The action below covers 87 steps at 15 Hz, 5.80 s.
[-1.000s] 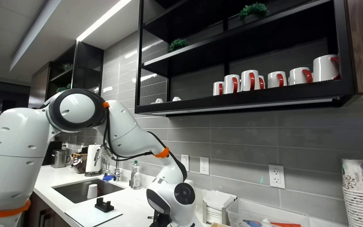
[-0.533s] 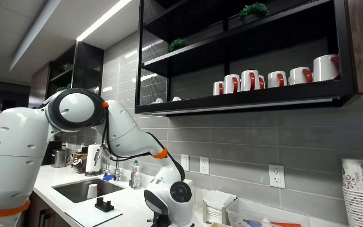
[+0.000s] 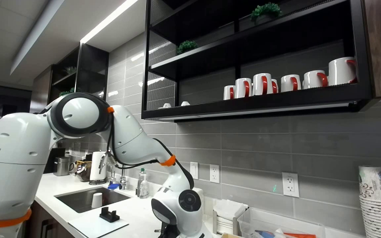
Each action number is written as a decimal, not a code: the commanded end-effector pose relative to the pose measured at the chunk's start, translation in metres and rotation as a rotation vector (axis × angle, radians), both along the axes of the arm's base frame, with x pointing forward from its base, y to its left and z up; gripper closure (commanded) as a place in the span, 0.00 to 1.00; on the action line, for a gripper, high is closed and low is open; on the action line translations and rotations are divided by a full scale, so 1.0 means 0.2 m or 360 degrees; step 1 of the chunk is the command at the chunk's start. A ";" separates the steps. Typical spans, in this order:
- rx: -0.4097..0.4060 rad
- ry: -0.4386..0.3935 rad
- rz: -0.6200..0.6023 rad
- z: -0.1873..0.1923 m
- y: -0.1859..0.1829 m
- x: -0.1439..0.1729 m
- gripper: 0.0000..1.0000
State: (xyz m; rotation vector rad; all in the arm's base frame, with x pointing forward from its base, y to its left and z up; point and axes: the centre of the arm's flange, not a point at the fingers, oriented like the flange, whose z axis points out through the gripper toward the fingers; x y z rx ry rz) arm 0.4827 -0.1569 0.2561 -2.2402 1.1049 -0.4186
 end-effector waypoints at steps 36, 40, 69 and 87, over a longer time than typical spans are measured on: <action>-0.0251 0.0376 -0.0292 0.07 -0.14 -0.05 1.00; -0.0252 0.0410 -0.0275 0.06 -0.12 -0.09 1.00; -0.0431 0.0428 -0.0044 0.16 -0.07 -0.13 0.63; -0.0391 0.0566 -0.0095 0.05 -0.04 -0.17 0.55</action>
